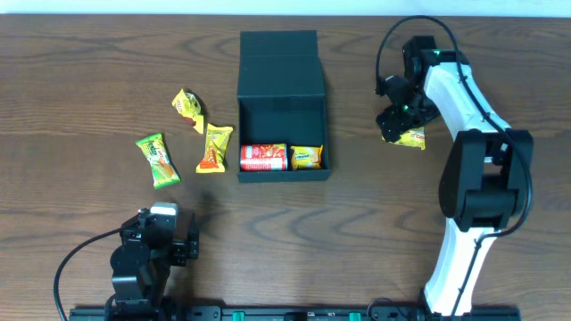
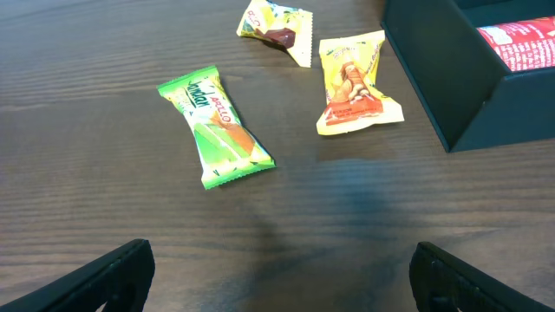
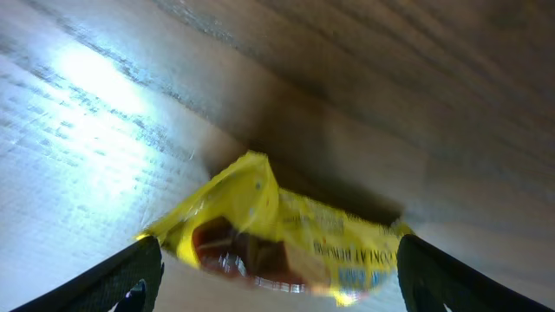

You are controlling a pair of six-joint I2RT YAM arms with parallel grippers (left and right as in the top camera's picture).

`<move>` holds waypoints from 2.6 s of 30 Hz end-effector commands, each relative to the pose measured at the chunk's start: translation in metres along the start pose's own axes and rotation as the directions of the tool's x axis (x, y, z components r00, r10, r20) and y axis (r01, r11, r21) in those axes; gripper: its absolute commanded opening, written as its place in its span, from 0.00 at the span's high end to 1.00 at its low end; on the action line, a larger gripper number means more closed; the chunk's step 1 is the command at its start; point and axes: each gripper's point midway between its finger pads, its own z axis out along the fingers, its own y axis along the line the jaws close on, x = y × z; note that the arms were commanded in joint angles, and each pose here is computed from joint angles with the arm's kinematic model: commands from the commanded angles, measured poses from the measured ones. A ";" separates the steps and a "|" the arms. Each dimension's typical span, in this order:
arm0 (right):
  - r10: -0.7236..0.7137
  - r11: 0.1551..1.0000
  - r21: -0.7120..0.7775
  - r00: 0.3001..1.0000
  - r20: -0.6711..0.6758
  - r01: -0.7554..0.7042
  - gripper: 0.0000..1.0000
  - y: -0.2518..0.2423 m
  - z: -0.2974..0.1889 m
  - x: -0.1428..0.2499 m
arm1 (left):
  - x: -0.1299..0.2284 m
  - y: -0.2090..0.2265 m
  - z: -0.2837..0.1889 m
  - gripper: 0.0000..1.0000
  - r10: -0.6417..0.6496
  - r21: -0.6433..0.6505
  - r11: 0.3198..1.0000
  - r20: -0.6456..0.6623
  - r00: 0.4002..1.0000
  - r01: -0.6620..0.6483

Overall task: Pack container
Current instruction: 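Move the right gripper to the yellow wrapped snack and grasp it, then lift the yellow wrapped snack and carry it into the box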

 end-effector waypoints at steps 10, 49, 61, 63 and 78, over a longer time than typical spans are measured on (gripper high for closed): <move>0.015 1.000 -0.027 0.999 -0.030 -0.016 0.44 0.013 0.023 0.012 | 0.002 0.002 0.001 0.05 0.001 -0.008 1.000 -0.002 1.000 -0.001; 0.170 0.985 0.019 0.980 0.106 -0.173 0.38 0.013 -0.017 -0.038 | 0.002 0.002 0.001 0.05 0.001 -0.008 1.000 -0.002 1.000 -0.001; 0.114 0.992 -0.057 0.989 0.091 -0.109 0.34 0.033 -0.009 -0.038 | 0.002 0.002 0.001 0.05 0.001 -0.008 1.000 -0.002 1.000 -0.001; 0.112 0.992 -0.062 0.990 0.083 -0.107 0.34 0.035 -0.004 -0.036 | 0.002 0.002 0.001 0.05 0.001 -0.008 1.000 -0.002 1.000 -0.001; 0.105 0.993 -0.067 0.993 0.057 -0.101 0.71 0.043 0.019 -0.025 | 0.002 0.002 0.001 0.05 0.001 -0.008 1.000 -0.002 1.000 -0.001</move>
